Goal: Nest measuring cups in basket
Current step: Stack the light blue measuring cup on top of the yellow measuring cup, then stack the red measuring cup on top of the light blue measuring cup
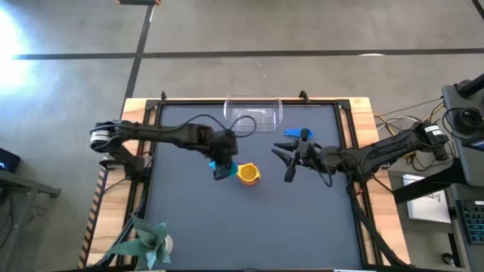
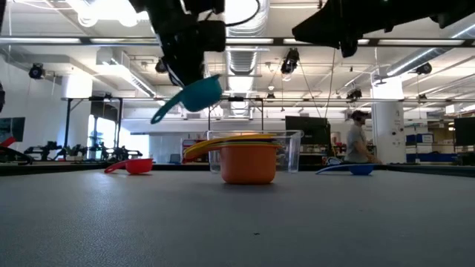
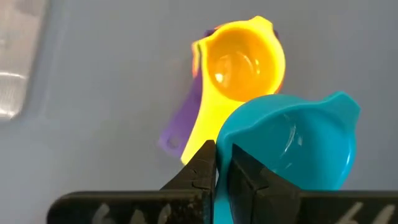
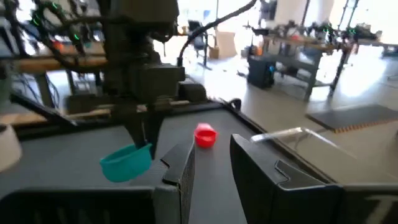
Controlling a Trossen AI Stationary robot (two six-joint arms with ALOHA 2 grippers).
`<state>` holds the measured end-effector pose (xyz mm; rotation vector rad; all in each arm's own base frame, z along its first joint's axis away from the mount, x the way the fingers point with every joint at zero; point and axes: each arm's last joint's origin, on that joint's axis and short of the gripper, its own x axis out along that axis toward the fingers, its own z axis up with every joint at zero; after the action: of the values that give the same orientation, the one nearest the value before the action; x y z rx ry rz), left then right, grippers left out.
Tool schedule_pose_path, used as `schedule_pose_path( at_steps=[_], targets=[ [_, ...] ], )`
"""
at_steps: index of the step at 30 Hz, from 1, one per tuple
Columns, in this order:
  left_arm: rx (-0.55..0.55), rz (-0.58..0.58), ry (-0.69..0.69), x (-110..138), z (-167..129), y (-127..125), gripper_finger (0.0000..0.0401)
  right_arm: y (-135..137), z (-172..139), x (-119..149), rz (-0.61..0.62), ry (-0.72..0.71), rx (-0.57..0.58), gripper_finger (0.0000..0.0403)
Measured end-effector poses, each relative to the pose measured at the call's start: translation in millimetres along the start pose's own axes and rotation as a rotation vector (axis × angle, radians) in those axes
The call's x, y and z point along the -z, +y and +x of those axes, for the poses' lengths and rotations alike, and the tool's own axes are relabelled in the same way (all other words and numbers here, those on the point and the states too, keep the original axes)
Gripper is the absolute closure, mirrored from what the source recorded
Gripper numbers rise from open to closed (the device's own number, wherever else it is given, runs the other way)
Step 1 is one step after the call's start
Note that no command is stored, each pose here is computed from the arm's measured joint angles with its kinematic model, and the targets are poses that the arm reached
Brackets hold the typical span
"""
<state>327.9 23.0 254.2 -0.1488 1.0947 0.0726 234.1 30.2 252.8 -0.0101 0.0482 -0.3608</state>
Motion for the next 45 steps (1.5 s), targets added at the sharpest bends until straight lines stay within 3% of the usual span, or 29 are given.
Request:
schedule_pose_path(
  at_steps=[12,20,25,36,45],
  targets=[
    [0.102,0.058,-0.056,-41.1,40.6,-0.7,0.0401,1.9,-0.7,5.0,0.026,0.063,-0.009,0.0312],
    [0.080,0.020,0.040,-43.2,75.5,13.3,0.0399,9.3,-8.0,2.8,0.040,0.059,-0.052,0.0312],
    [0.079,0.019,0.071,-42.6,85.8,14.8,0.0359,10.5,-13.6,0.5,0.037,0.062,-0.069,0.0312],
    [0.072,0.038,0.022,-45.2,59.0,13.1,0.0242,10.4,-14.5,0.8,0.030,0.069,-0.070,0.0312],
    [0.049,0.078,0.006,-42.6,26.1,14.5,0.0211,10.2,-14.5,2.7,0.018,0.085,-0.069,0.0312]
  ],
)
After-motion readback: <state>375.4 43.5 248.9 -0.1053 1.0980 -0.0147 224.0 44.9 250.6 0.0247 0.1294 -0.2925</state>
